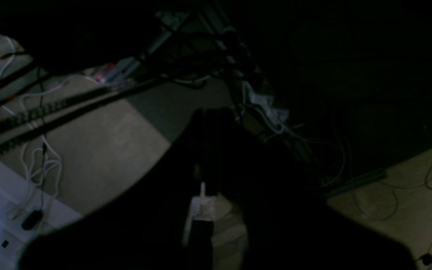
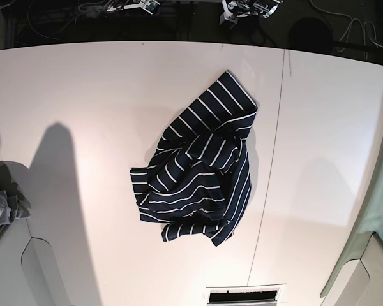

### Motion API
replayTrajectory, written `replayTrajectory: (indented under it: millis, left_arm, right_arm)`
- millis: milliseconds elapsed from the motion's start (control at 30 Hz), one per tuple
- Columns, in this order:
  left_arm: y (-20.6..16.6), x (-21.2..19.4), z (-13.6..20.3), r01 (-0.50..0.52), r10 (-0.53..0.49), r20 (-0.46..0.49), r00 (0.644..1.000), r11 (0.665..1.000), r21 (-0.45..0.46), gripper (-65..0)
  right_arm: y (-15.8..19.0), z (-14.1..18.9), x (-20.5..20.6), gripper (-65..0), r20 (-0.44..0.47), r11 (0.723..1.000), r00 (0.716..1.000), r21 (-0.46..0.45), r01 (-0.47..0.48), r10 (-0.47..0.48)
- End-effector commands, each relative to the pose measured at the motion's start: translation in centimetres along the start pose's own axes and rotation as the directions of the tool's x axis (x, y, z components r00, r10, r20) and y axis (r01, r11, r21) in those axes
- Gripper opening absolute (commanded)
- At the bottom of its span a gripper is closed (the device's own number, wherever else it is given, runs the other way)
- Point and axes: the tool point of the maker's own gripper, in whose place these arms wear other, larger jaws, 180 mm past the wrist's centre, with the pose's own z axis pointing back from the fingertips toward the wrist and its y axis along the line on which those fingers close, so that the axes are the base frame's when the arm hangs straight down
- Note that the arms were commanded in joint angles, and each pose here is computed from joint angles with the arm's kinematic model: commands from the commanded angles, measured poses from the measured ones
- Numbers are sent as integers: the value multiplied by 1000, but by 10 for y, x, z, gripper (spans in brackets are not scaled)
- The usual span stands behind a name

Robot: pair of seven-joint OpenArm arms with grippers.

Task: Layout the t-shirt on the table in an organized manner, then fold the t-shirt properly
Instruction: 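Move both grippers from rest toward the crumpled navy striped shirt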

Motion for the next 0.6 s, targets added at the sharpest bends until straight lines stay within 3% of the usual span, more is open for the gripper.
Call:
replayTrajectory:
  millis: [0, 233, 567]
  left_arm:
    - [-2, 6, 0, 2, -1, 20, 1000, 1000, -12, -626]
    - [-28, 15, 3, 42, -30, 77, 997, 988, -152, -626]
    - [-20, 17, 6, 55, -40, 109, 993, 989, -135, -626]
  right_arm:
    - [-1, 0, 0, -650, 9, 1000, 1000, -5, 3, -2]
    - [-1, 0, 0, -650, 10, 1000, 1000, -5, 3, -3]
    - [-1, 2, -7, -650, 5, 1000, 1000, -16, 2, -1]
